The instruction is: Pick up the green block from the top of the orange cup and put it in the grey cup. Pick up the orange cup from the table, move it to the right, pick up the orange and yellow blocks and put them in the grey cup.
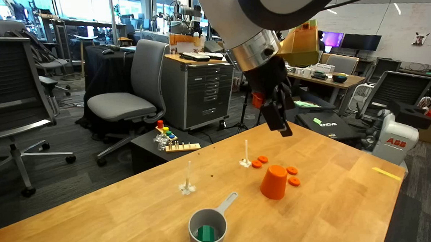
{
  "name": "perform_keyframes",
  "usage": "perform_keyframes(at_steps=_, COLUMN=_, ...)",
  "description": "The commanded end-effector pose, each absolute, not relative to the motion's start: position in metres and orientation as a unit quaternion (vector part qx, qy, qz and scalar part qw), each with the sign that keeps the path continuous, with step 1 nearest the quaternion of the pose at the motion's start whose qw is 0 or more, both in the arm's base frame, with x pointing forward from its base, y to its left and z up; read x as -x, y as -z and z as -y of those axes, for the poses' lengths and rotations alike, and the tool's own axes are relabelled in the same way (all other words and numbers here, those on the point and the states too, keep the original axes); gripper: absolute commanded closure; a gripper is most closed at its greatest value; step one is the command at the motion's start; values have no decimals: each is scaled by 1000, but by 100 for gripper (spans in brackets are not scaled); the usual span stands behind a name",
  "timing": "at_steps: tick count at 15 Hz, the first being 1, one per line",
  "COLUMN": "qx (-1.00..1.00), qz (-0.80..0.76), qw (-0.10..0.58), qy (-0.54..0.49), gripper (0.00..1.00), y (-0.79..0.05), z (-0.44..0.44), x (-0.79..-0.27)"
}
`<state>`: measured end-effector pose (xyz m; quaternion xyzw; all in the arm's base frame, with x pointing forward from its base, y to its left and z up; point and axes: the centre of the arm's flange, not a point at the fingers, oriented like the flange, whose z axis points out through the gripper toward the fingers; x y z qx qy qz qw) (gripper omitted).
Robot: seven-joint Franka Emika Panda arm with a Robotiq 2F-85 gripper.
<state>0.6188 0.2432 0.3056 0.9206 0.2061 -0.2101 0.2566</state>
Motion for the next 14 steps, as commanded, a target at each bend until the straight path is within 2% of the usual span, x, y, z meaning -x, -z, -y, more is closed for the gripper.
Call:
perform_keyframes(at_steps=1, qx=-946, qz=-197, qw=223, qy=125, gripper=0, y=-312, z=-248, x=-618)
perform_keyframes(at_steps=6, qx=-971, qz=-168, qw=171, qy=8, gripper=0, y=-308, z=-239, x=-608)
perform_keyframes(at_steps=14, qx=-986, qz=-76, qw=147, qy=-15, gripper=0, y=-281, z=-138, x=-556)
